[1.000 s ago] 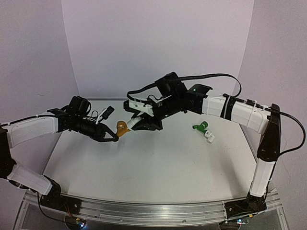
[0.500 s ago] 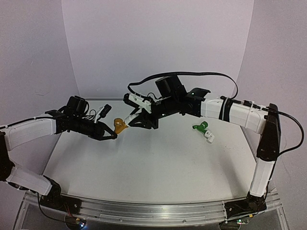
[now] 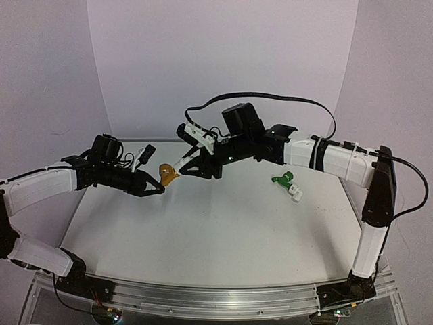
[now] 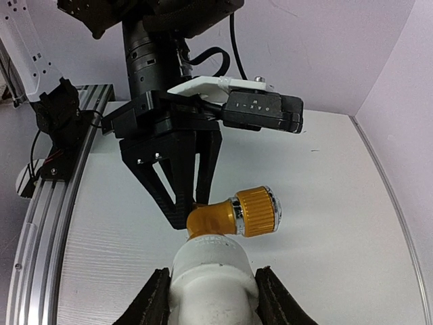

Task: Install the water faucets
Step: Screw the water faucet onto the adaptor.

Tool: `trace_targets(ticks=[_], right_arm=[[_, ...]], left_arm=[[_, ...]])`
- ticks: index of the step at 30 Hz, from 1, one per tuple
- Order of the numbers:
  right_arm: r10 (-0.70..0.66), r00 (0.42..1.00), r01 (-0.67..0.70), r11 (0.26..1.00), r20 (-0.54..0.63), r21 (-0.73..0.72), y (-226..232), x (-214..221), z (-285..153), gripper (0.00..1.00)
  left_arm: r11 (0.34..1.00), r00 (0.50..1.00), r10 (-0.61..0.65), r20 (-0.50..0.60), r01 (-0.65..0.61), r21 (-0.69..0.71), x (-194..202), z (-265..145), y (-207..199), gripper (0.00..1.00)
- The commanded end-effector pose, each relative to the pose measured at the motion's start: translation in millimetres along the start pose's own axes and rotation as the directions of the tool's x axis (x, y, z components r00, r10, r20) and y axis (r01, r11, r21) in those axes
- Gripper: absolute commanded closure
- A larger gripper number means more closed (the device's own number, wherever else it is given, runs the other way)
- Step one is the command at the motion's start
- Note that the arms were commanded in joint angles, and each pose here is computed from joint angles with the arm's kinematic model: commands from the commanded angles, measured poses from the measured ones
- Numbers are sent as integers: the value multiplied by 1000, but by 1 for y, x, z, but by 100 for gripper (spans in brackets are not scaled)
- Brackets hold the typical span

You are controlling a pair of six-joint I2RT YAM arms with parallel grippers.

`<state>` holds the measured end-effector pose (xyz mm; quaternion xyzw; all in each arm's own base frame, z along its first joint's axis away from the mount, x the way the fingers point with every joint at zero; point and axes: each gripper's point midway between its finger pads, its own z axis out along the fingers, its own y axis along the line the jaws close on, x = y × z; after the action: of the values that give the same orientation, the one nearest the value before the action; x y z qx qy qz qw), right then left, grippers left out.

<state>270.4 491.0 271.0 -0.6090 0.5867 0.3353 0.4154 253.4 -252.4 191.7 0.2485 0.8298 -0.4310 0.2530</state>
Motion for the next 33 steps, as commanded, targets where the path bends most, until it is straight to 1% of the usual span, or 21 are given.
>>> trace_targets(ticks=[1,7,15,22,29,33], right_arm=[[66,996,-54,982,65,-183,39,-5,25,100],[135,990,-123,971,46,-204,37,-1,28,100],[202,979,-201,958,-18,-204,35,13,33,100],[253,966,-257,949,-47,-182,31,23,40,100],[346,935,-354,916,-73,-190,29,31,48,100],[419,905,-426,886,-75,-185,24,32,52,100]], left_arm=[[948,945,260,198,-289,135,-49,-13,-64,100],[949,941,270,203,-296,106,-50,-11,-64,100],[955,938,269,221,-290,66,-56,-14,-61,100],[958,934,270,235,-284,26,-60,-16,-58,100],[959,926,280,252,-281,-32,-64,-16,-56,100],[960,920,280,274,-275,-58,-67,-18,-55,100]])
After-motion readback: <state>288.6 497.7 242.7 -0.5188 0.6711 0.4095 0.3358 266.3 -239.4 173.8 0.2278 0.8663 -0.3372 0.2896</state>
